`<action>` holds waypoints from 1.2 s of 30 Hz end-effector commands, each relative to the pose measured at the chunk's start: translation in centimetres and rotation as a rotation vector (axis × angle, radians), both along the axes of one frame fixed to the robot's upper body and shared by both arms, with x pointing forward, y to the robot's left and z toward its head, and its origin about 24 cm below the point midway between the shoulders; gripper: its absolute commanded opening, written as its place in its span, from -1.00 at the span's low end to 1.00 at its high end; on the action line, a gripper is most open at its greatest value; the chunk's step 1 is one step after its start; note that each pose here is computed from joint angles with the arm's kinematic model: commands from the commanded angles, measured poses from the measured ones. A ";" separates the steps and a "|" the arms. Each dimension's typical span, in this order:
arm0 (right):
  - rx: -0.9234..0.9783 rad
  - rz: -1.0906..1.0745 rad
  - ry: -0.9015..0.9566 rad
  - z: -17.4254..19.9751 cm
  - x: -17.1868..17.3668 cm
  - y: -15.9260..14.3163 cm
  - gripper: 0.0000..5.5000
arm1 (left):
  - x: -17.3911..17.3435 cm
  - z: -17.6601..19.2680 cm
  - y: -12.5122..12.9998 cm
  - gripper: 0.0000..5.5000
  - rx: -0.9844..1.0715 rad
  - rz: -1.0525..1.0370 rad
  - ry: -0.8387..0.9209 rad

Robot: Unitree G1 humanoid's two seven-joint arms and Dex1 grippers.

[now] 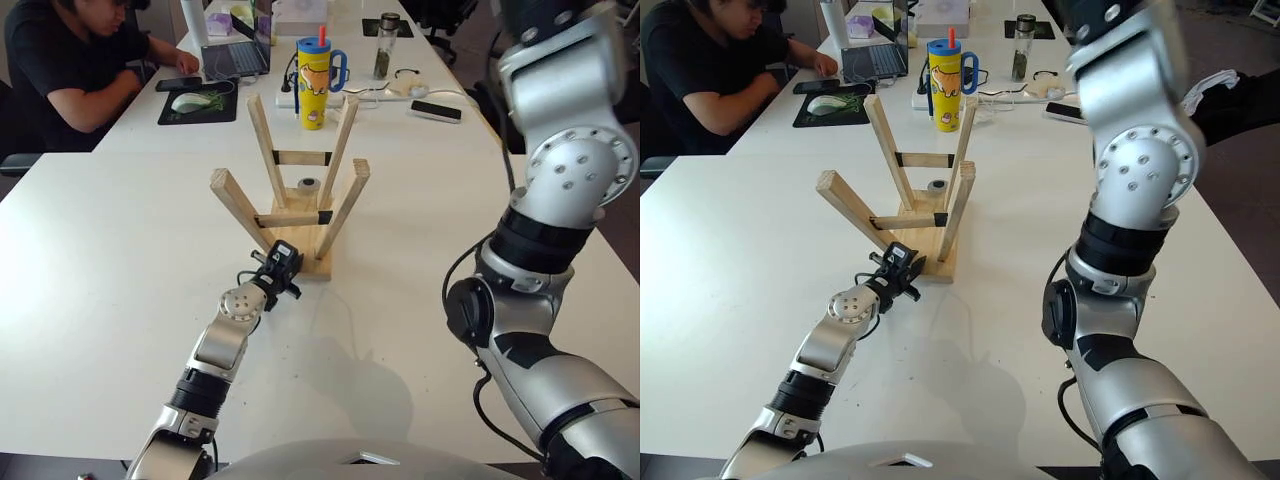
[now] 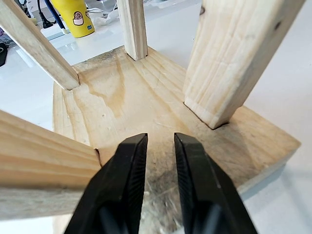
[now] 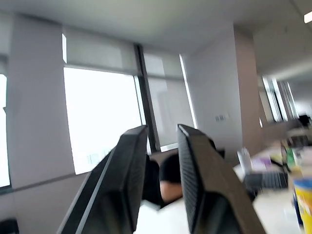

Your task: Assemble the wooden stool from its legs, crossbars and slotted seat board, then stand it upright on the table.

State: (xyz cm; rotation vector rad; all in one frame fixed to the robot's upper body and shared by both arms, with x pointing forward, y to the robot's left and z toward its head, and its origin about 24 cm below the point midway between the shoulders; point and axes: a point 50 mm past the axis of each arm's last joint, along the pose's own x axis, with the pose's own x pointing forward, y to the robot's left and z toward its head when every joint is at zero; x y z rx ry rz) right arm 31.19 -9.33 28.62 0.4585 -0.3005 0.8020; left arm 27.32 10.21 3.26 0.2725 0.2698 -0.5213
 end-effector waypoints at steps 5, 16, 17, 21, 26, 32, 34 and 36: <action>-0.350 -0.049 0.401 -13.1 -0.2 1.9 -0.59 | -2.9 -5.3 1.1 -0.63 0.085 0.012 0.289; 0.213 -0.014 -0.485 8.9 -4.1 -3.0 -0.59 | -3.1 -5.9 1.5 -0.63 0.089 0.035 0.304; 0.160 -0.006 -0.329 5.8 -2.8 -1.8 -0.59 | -3.1 -5.9 1.5 -0.63 0.088 0.036 0.304; -0.529 0.109 0.911 -24.4 -5.6 1.7 -0.59 | -3.0 -5.3 1.3 -0.63 0.080 0.030 0.295; -0.482 0.023 0.742 -20.1 -3.1 1.2 -0.59 | -2.8 -5.0 1.4 -0.63 0.076 0.031 0.288; -0.180 -0.120 0.183 -7.7 0.4 -0.9 -0.59 | -2.4 -5.0 1.1 -0.63 0.071 0.030 0.282; -0.141 -0.188 0.139 -7.4 0.5 -2.5 -0.59 | -2.2 -4.6 1.0 -0.63 0.056 0.036 0.255; -0.117 -0.269 0.139 -8.0 0.6 -4.0 -0.59 | -1.9 -3.7 1.0 -0.63 0.038 0.040 0.196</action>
